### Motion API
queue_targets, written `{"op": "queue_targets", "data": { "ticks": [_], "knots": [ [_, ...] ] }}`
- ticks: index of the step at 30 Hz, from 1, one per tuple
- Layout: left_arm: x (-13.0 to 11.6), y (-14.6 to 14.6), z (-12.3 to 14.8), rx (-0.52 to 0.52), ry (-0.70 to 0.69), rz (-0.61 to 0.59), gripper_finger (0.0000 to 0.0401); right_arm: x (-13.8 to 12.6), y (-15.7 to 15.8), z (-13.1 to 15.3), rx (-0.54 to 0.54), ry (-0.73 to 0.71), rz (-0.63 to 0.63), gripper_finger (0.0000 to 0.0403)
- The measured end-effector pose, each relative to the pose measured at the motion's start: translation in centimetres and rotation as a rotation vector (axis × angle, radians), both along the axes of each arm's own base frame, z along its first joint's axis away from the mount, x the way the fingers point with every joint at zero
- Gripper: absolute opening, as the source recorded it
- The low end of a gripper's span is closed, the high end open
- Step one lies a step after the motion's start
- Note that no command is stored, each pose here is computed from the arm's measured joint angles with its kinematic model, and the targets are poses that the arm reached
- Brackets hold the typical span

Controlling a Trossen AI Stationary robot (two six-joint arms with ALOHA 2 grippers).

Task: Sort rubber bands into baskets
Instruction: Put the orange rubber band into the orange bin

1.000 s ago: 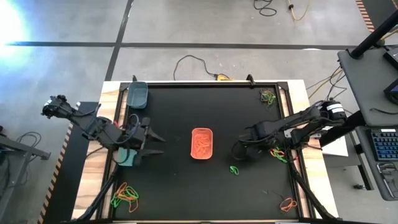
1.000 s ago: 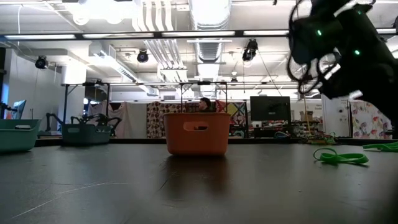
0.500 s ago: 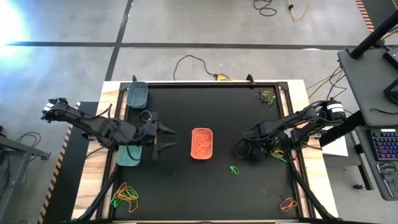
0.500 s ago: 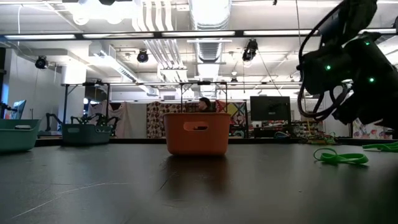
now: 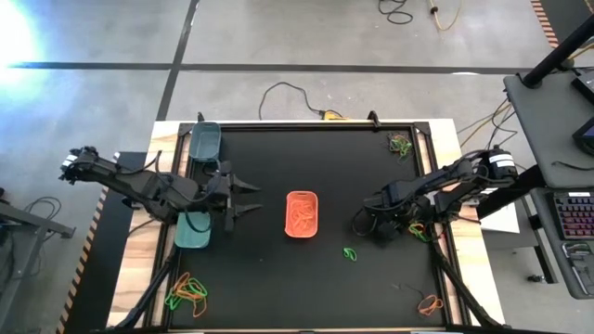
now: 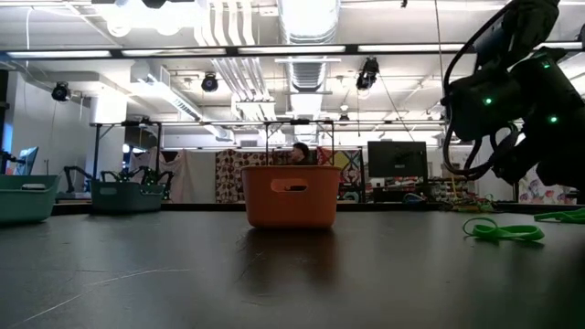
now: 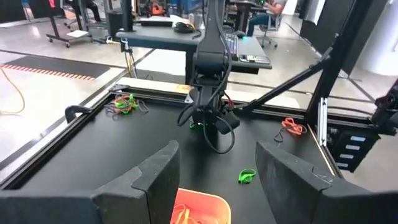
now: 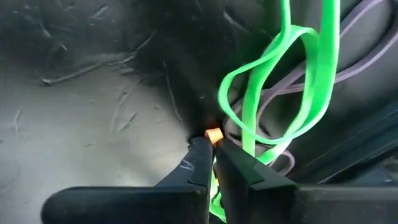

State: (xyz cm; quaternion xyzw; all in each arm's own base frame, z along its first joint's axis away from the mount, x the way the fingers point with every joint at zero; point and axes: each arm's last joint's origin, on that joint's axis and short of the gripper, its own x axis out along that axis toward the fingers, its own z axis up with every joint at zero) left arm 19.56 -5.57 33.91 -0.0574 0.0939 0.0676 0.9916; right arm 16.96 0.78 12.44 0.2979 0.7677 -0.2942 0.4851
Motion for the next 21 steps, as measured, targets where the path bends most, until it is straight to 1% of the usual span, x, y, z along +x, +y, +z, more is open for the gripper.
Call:
{"op": "queue_targets", "data": {
  "ticks": [2,4,9,13,21],
  "knots": [
    [-0.7,0.3,0.4,-0.009,-0.016,0.015,0.0192,0.4,0.0,0.5,-0.033,-0.001,0.021,0.0009],
    [-1.4,0.6,0.7,-0.014,-0.026,0.039,0.0192,1.4,0.0,1.3,-0.063,-0.047,0.043,0.0009],
    [-3.0,1.3,1.5,-0.024,-0.056,0.064,0.0192,4.3,0.2,3.7,-0.051,-0.203,0.09,0.0009],
    [-4.2,1.7,2.0,-0.037,-0.09,0.064,0.0192,6.6,0.3,5.2,-0.038,-0.375,0.123,0.0009],
    [-6.1,2.4,3.0,-0.062,-0.154,0.064,0.0192,9.1,0.6,7.0,-0.03,-0.594,0.136,0.0009]
  ]
}}
